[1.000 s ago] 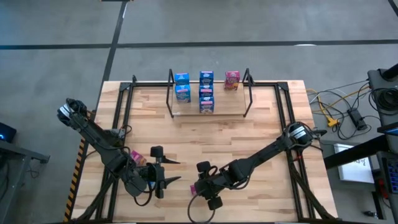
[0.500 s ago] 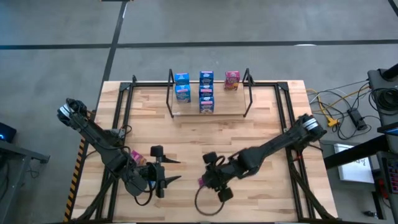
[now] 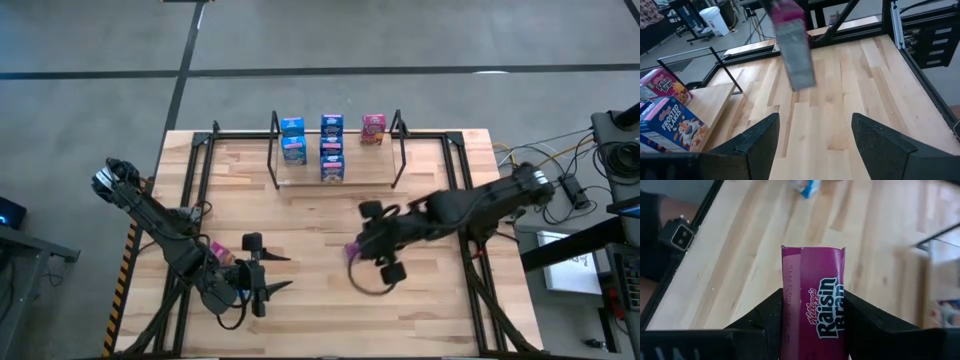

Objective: Stack cereal on shelf
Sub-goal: Put the bottom purple cereal box on the shelf aligned with the other purple cereal box

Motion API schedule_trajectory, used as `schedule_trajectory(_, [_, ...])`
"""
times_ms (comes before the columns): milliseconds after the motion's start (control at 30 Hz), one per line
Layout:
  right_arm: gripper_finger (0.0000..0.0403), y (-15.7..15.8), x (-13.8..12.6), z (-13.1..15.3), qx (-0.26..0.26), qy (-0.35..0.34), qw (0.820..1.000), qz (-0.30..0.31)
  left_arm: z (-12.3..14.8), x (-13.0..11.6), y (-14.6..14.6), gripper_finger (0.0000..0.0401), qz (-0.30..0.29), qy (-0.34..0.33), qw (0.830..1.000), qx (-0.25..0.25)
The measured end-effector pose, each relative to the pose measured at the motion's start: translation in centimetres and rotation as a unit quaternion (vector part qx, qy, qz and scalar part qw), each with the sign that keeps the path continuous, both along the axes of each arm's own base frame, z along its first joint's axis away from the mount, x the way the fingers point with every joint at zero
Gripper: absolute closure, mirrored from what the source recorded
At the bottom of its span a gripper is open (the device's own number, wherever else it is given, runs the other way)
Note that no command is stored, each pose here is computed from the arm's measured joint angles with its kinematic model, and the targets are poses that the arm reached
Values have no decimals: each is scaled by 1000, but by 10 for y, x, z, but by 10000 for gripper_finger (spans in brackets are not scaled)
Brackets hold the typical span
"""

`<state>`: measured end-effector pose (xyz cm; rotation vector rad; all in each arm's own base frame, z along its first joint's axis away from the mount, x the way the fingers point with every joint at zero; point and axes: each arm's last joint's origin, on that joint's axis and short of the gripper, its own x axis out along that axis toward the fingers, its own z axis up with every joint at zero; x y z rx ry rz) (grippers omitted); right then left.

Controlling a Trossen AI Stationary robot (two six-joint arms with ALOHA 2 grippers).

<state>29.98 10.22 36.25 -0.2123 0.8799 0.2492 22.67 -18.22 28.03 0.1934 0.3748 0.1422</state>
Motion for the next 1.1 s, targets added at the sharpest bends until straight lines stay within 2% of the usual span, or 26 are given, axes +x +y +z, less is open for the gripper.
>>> schedule_trajectory(233, [248,-37,-35,17,-24,-37,999,-31,1,1,0,169,0,-3,1000,-1])
schedule_trajectory(533, [248,-106,-66,-1,-87,-66,990,-90,5,4,0,169,-11,-19,1000,20])
schedule_trajectory(667, [248,-137,-74,-11,-107,-76,984,-123,9,7,1,169,-17,-28,999,40])
schedule_trajectory(800, [248,-168,-79,-22,-103,-72,980,-157,11,10,4,169,-20,-33,997,63])
schedule_trajectory(1100, [248,-233,-77,-48,-85,-48,979,-176,11,20,18,169,-6,-22,994,109])
